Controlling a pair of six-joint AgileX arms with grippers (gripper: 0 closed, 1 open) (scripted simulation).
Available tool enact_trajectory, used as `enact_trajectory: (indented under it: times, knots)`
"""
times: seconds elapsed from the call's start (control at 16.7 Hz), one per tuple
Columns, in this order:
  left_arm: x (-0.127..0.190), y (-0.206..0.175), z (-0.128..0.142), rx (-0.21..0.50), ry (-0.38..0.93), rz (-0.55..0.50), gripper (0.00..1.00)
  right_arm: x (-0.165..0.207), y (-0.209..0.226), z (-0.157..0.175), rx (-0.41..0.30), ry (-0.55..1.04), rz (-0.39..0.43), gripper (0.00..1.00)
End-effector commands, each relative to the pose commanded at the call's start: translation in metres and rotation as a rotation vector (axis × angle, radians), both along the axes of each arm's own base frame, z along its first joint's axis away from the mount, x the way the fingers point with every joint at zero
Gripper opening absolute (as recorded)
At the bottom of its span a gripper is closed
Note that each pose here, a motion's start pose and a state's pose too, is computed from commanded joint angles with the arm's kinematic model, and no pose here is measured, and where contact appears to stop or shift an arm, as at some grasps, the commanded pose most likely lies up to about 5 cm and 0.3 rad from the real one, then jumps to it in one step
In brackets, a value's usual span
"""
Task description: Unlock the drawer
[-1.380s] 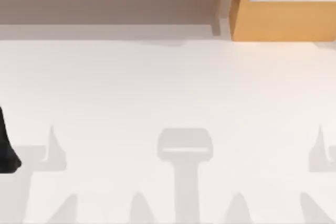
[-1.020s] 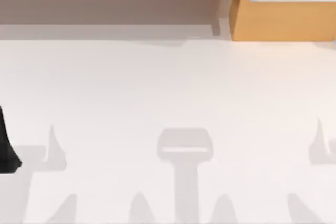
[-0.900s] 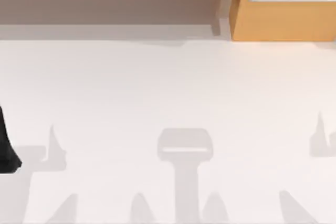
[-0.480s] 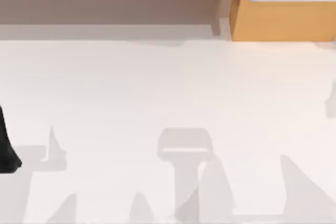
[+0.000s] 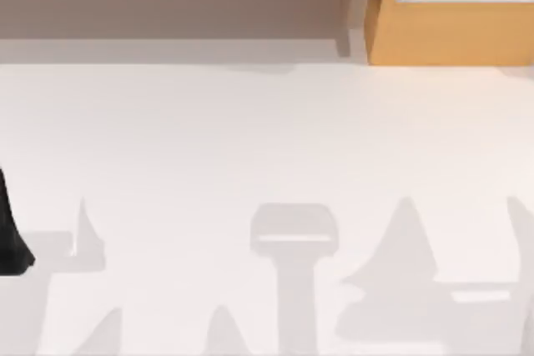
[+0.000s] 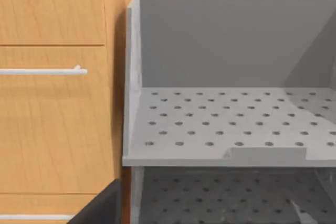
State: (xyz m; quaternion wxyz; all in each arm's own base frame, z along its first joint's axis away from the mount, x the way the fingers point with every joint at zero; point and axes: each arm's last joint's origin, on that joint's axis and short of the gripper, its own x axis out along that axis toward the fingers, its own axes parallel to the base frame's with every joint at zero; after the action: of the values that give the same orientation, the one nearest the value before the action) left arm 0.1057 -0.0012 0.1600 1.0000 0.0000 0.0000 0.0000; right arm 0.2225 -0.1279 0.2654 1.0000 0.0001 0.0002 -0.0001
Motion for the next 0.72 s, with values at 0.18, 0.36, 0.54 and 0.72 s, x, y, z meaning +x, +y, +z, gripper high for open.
enact_trajectory:
  times: [0.18, 0.36, 0.54, 0.72]
  knots:
    - [0.000, 0.000, 0.000, 0.000, 0.000, 0.000, 1.00, 0.001, -0.001, 0.000, 0.000, 0.000, 0.000, 1.00]
    - [0.000, 0.000, 0.000, 0.000, 0.000, 0.000, 1.00, 0.001, 0.000, -0.001, 0.000, 0.002, 0.002, 1.00]
    - [0.000, 0.000, 0.000, 0.000, 0.000, 0.000, 1.00, 0.015, 0.002, -0.002, -0.071, -0.009, 0.011, 1.00]
    - [0.000, 0.000, 0.000, 0.000, 0.000, 0.000, 1.00, 0.047, 0.008, -0.011, -0.232, -0.018, 0.016, 1.00]
